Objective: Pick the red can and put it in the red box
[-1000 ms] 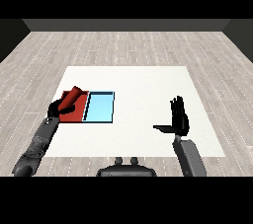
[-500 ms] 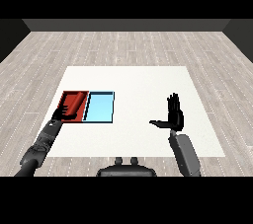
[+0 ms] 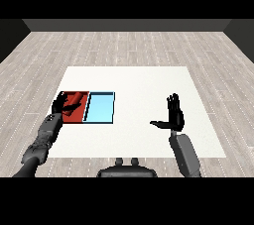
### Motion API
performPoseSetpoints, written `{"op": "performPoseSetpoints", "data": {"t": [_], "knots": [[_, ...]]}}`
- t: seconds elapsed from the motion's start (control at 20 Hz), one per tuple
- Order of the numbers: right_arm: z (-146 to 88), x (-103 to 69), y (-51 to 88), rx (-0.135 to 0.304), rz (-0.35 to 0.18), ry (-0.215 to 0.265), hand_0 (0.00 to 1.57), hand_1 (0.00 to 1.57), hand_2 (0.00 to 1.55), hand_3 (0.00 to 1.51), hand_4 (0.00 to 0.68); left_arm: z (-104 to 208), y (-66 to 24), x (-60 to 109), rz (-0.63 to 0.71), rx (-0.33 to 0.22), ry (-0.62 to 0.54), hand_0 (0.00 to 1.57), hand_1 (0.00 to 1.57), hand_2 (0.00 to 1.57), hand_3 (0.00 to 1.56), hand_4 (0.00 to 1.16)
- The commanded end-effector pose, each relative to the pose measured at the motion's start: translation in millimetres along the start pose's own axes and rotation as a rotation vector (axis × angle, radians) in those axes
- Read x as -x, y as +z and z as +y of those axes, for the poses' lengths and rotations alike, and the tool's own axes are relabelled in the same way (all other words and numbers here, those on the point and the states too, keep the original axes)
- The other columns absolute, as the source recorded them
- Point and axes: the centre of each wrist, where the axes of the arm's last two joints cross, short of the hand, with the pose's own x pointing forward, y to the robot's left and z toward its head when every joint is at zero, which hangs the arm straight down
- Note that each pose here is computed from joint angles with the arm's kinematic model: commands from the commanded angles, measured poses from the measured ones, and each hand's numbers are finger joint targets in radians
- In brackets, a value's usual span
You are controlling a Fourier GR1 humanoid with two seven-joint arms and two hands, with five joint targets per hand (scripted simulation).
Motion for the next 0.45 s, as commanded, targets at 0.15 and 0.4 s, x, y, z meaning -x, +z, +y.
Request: {"op": "performPoseSetpoints", "data": {"t": [0.15,0.4], "knots": [[-5.7,-1.6,-0.2,-0.049,-0.01,0.013,0.0,0.0,0.0,0.0,0.0,-64.9,2.3,-43.4,-0.437,0.129,0.656,0.0,0.0,0.0,0.0,0.0],[-7.9,2.4,7.1,-0.119,0.001,0.047,0.0,0.0,0.0,0.0,0.0,-98.5,45.2,-13.0,-0.568,0.246,0.739,0.0,0.0,0.0,0.0,0.0]]}}
